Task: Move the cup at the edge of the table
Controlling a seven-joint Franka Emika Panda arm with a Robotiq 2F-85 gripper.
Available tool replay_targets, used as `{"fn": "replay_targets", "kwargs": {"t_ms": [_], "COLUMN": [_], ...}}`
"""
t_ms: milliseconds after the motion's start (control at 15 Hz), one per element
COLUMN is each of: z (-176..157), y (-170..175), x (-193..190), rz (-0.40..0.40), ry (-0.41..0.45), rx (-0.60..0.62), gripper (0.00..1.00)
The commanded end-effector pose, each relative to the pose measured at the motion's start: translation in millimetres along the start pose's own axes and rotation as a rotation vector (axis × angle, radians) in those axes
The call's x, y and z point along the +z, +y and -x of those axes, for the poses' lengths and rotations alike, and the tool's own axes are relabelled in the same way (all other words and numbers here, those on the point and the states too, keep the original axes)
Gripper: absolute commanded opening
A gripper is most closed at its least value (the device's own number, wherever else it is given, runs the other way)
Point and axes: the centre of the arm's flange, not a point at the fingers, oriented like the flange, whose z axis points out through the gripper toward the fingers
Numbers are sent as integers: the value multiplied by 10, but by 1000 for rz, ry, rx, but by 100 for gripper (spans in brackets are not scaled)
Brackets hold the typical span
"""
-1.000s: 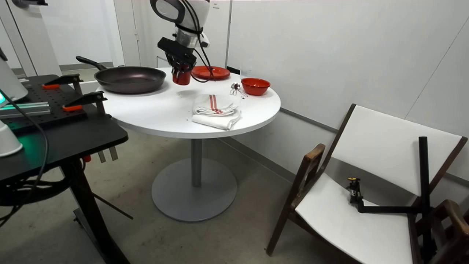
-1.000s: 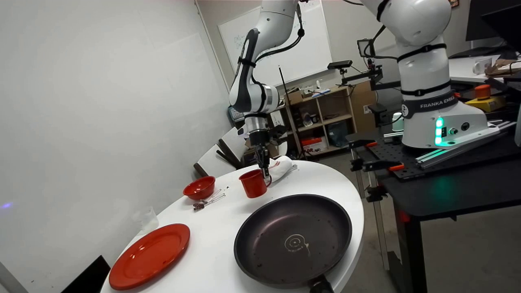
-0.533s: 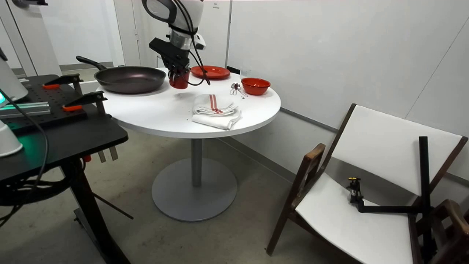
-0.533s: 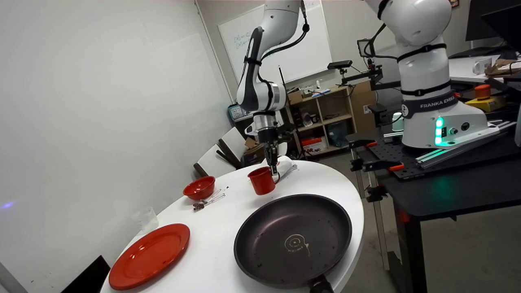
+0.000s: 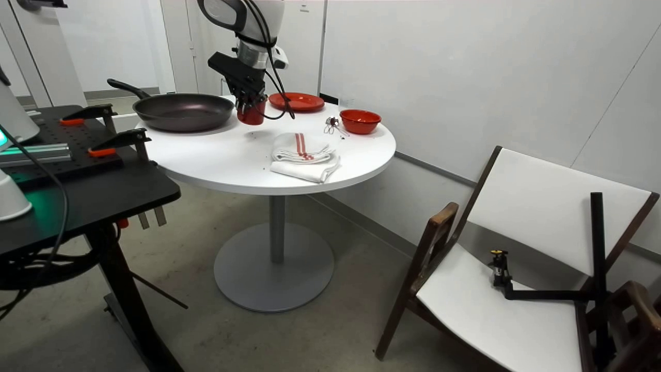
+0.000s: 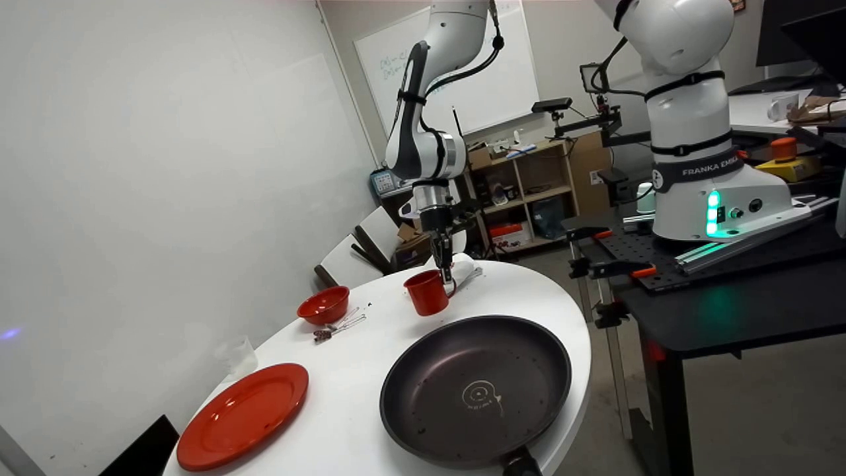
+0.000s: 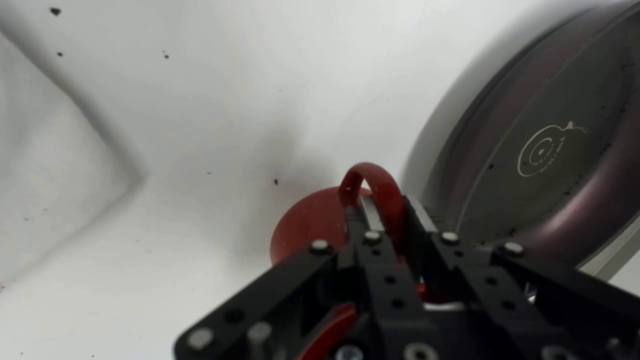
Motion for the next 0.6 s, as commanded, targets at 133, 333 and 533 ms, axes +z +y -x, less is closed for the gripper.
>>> {"fn": "replay_targets", "kwargs": {"t_ms": [133, 333, 533], "z": [0, 67, 169], "y": [0, 36, 134], "x": [0, -10, -67], "rz": [0, 10, 24], "ry": [0, -2, 2], "rx": [0, 14, 41], "gripper": [4, 4, 4]}}
